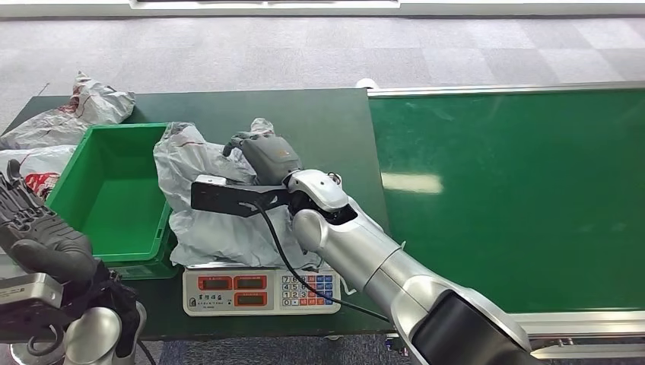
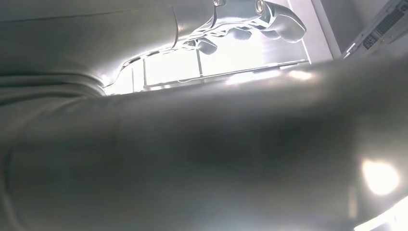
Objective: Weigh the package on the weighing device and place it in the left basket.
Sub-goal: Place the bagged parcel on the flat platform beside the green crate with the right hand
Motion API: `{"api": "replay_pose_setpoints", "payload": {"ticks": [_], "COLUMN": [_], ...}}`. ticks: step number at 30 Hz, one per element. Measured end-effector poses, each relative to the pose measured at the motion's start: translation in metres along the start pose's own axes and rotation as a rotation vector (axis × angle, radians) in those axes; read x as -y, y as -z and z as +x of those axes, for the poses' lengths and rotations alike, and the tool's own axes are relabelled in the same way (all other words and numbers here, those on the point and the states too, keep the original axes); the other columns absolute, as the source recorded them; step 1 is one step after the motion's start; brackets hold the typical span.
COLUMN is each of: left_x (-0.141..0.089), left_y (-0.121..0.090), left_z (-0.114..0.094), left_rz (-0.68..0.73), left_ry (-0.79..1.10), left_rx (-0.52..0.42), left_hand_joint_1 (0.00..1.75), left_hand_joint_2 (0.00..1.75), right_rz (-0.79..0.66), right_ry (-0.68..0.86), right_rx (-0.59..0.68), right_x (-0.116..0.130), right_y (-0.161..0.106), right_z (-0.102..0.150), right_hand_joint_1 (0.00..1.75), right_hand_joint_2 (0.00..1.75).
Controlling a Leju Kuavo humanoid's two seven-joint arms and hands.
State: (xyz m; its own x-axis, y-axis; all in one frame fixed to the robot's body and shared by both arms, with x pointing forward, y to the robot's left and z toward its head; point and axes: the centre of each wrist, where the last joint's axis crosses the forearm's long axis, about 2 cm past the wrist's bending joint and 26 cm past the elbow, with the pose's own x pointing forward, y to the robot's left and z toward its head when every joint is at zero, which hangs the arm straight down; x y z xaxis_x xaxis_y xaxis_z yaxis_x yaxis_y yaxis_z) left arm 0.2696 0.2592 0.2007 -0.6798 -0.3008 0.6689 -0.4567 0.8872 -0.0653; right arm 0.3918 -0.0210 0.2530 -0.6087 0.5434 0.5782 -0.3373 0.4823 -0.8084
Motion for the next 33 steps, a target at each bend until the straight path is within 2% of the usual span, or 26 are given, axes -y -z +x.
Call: {"api": "replay_pose_setpoints", "payload": {"ticks": [26, 33], "left_x": [-0.001, -0.004], "left_y": [-0.005, -0.01], "left_z": [0.0, 0.002], "left_rz": [0.0, 0.007], "left_ry": [0.016, 0.031], "left_rx": [-0.003, -0.003], "left_hand_joint_1": [0.0, 0.0], "left_hand_joint_2": [0.0, 0.0], "right_rz": [-0.022, -0.064], "right_ry": [0.0, 0.019], "right_rx": [0.033, 0.059], "right_x": [0.005, 0.011], "right_y": [0.001, 0.003], "right_z": [0.005, 0.011], "right_hand_joint_1": [0.0, 0.0], "right_hand_joint_2": [0.0, 0.0]}}
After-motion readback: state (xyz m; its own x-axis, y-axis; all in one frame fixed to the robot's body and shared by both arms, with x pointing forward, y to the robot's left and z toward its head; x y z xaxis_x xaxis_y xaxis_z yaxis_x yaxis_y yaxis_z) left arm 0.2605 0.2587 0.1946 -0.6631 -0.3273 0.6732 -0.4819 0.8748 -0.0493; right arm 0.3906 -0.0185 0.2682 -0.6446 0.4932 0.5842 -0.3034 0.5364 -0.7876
